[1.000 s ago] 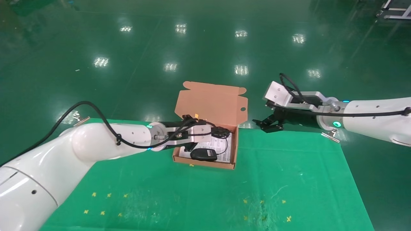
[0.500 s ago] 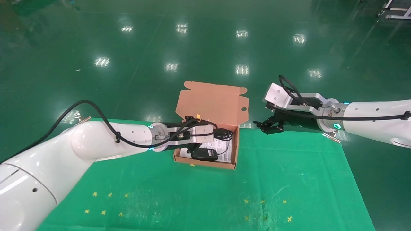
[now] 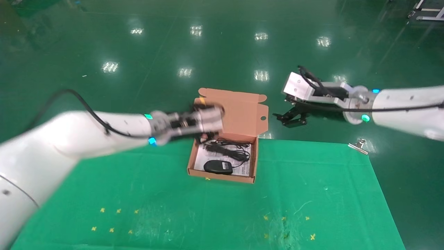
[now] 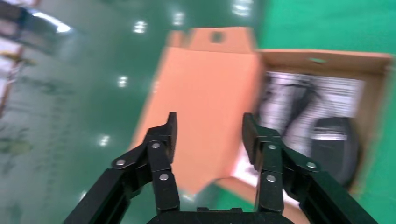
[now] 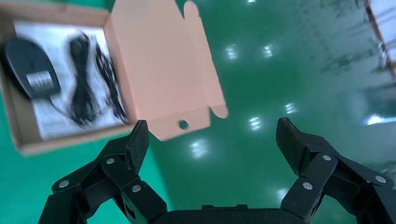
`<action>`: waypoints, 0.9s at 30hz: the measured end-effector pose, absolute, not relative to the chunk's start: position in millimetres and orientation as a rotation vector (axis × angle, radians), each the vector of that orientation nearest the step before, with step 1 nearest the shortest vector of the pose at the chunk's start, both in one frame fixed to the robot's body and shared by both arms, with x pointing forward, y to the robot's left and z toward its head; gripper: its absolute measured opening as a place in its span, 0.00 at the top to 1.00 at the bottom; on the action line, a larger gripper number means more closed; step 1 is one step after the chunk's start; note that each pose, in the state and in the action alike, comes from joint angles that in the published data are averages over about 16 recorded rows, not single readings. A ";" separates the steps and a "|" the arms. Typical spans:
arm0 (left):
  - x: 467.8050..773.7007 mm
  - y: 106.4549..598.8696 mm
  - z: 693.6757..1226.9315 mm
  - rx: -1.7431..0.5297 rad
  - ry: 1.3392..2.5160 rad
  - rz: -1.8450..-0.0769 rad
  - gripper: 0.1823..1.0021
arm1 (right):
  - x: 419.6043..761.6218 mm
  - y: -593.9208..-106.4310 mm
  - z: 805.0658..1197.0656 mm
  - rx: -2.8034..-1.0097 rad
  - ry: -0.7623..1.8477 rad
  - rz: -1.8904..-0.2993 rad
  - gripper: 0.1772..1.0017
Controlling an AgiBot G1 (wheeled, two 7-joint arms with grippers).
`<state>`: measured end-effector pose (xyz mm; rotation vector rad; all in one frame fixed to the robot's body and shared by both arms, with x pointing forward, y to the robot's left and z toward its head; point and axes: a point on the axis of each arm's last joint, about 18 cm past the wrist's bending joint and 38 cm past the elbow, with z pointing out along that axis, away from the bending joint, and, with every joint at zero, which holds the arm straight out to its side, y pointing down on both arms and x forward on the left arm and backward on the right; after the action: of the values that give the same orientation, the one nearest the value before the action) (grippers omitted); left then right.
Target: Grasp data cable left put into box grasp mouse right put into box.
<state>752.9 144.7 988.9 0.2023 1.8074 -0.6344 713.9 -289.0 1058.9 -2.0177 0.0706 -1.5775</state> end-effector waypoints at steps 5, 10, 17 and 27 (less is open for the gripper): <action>749.3 155.9 1004.2 0.162 1.786 -0.684 0.53 | 710.5 -288.7 1066.6 -2.030 0.042 -1.585 0.00; 742.6 166.7 1004.6 0.121 1.796 -0.762 0.39 | 704.3 -288.2 1062.2 -2.026 0.037 -1.532 0.00; 725.4 181.4 991.6 0.066 1.839 -0.926 0.22 | 689.1 -285.7 1042.8 -1.986 0.051 -1.379 0.00; 690.5 205.3 978.9 0.011 1.878 -1.176 0.06 | 658.1 -283.5 1018.6 -1.906 0.050 -1.156 0.00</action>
<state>690.5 205.3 978.9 0.0111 1.8785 -1.1758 658.1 -283.5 1018.6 -1.9064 0.0498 -1.1561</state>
